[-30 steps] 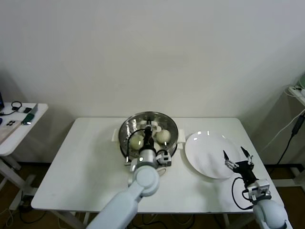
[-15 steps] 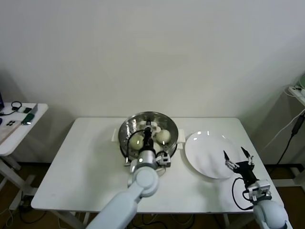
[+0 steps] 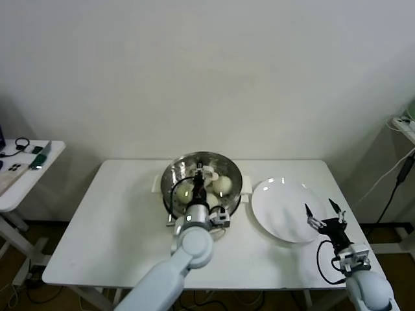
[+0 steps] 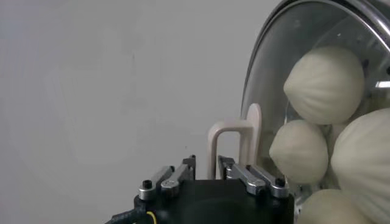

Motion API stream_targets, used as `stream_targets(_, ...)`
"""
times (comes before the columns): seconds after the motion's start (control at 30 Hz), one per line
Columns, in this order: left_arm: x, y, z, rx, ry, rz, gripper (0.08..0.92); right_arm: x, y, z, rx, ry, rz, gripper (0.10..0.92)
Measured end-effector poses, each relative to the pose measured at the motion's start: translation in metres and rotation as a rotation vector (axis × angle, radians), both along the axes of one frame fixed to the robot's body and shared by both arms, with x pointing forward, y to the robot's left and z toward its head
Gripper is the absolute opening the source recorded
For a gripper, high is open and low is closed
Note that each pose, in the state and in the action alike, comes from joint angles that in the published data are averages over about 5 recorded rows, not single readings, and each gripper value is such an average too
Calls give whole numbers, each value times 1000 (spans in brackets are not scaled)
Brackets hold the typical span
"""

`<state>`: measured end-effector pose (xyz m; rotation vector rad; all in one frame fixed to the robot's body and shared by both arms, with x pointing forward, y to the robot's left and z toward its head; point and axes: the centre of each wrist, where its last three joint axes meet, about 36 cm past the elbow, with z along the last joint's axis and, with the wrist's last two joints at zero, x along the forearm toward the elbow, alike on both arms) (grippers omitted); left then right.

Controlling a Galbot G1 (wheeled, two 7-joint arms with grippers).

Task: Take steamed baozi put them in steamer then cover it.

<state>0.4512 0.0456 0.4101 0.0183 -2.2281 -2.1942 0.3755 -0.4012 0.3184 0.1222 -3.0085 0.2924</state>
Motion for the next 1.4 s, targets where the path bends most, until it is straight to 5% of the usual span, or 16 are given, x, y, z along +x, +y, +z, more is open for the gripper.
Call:
stream_targets(0.53,-24,23,20,-53,-15,-31,778,2,-4,2,24,18,-14,823)
stream_targets(0.93,-67,66,42,-162,-7,-33,823,4,-7,2,18,21,-18,823)
stream_targets(1.2,-78,125,64,-350,-19,65,823,1,-7,6,23,10,-15,823)
stream_targets(1.4,-86,175,62,-539,47,200,823,-3,-5,8,37,2,-10,823)
